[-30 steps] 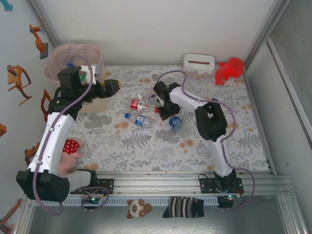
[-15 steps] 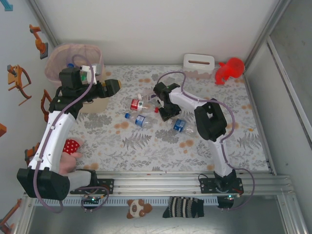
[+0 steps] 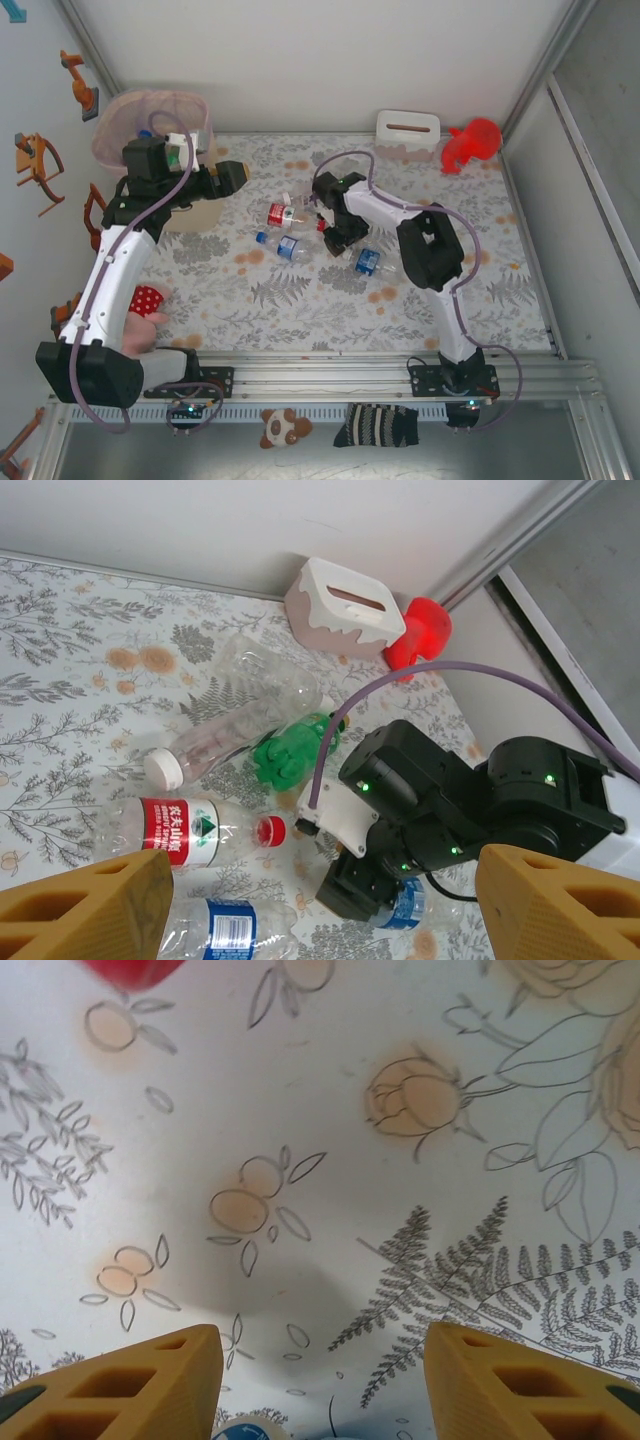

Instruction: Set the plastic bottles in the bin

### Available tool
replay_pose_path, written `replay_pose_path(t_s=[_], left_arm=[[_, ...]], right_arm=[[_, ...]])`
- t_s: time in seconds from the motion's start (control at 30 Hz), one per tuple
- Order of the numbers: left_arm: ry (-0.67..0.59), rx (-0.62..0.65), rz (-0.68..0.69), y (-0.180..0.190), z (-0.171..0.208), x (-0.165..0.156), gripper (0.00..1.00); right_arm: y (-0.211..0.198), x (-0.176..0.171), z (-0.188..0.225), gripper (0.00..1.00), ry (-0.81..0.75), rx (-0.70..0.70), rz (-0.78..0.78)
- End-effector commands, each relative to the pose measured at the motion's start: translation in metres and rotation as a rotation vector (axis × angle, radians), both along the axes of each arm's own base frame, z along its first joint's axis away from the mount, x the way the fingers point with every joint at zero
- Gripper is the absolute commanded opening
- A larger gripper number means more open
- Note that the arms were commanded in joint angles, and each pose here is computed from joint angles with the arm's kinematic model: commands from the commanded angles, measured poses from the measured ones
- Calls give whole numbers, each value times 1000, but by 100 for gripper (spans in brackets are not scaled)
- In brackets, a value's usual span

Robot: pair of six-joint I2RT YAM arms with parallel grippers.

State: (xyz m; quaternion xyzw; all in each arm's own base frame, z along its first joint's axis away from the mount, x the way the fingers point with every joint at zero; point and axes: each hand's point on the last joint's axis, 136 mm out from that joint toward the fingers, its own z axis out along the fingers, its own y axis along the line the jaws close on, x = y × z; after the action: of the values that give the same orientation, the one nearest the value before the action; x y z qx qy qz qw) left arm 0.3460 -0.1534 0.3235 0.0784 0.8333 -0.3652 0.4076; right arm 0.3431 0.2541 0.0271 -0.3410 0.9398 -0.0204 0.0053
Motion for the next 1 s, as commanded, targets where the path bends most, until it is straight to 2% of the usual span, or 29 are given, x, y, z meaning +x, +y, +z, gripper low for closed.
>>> replay_pose_path(t_s=[0.0, 0.67, 0.8, 0.97], left_arm=[[-35, -31, -23, -6, 16, 1, 79], [-42, -58, -23, -7, 23, -1, 79], [-41, -61, -25, -8, 23, -1, 79], [-43, -67, -26, -8, 24, 0, 79]], right_arm=[[-1, -5, 18, 56, -21, -35, 101], [15, -45, 5, 59, 43, -101, 317], [4, -45, 5, 56, 25, -169, 324], [-1, -45, 10, 50, 9, -184, 318]])
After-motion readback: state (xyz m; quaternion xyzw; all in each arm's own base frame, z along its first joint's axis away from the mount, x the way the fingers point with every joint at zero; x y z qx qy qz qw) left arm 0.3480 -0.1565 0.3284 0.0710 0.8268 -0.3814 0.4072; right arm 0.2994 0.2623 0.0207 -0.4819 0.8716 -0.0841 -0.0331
